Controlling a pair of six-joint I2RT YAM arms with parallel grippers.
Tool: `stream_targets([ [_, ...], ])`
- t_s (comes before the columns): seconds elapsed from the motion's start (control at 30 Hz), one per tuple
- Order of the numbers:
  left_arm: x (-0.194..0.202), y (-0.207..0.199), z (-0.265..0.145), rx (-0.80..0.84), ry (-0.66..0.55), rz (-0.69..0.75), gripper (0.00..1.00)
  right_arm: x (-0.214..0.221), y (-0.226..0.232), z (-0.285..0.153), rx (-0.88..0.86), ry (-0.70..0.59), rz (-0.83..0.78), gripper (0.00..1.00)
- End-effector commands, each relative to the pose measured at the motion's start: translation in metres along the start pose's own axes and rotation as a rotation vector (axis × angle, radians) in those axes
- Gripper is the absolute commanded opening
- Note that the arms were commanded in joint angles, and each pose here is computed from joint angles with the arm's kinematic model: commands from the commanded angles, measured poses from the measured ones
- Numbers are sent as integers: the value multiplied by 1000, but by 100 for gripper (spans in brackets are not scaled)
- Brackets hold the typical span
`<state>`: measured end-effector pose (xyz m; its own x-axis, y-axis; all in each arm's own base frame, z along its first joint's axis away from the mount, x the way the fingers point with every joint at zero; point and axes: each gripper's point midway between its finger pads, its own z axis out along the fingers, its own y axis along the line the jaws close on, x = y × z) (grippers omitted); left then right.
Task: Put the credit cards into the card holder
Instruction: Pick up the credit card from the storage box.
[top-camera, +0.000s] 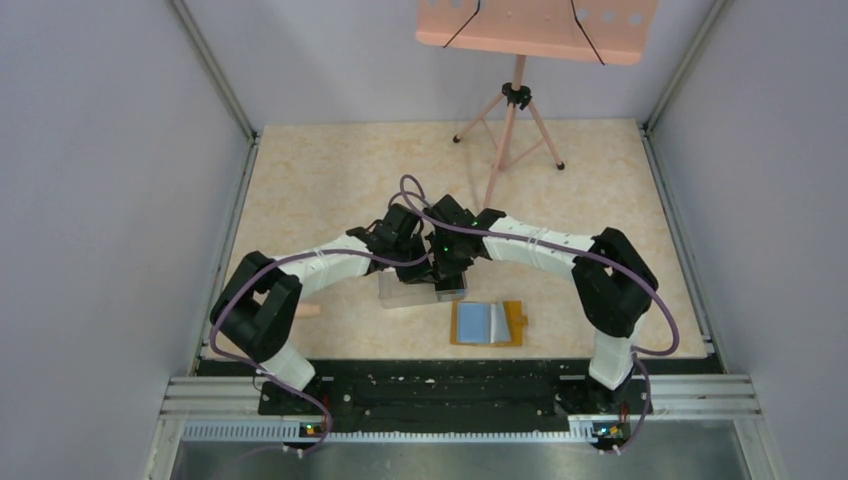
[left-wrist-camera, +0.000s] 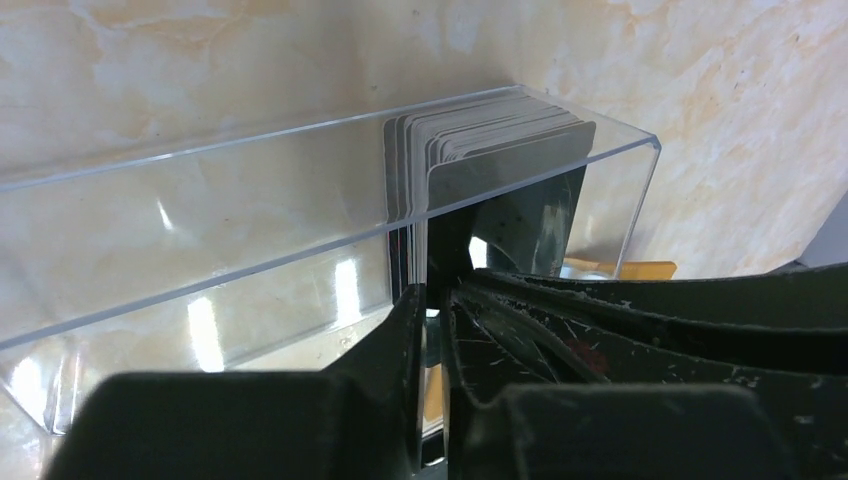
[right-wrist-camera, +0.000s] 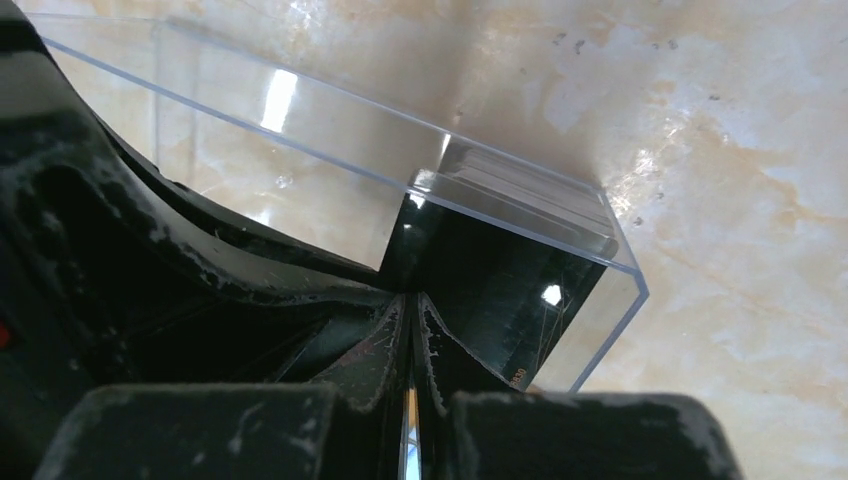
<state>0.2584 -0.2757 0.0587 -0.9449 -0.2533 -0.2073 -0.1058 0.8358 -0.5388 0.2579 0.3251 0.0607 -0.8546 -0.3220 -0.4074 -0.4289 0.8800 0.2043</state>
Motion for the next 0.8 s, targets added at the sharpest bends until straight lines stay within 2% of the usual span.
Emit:
stream_targets([
  [0.0, -9, -17, -4, 53, -28, 5, 8, 51, -12, 19, 16, 159, 12, 0],
  [0.17, -11, -30, -7, 115, -41, 5, 0, 55, -16, 20, 12, 168, 27, 0],
  [0.47, -16, -55, -17, 236, -78, 4, 0, 52, -20, 14, 5, 158, 47, 0],
  [0.77, -14, -51, -11, 227, -67, -5, 0, 40, -20, -3, 7, 119, 48, 0],
])
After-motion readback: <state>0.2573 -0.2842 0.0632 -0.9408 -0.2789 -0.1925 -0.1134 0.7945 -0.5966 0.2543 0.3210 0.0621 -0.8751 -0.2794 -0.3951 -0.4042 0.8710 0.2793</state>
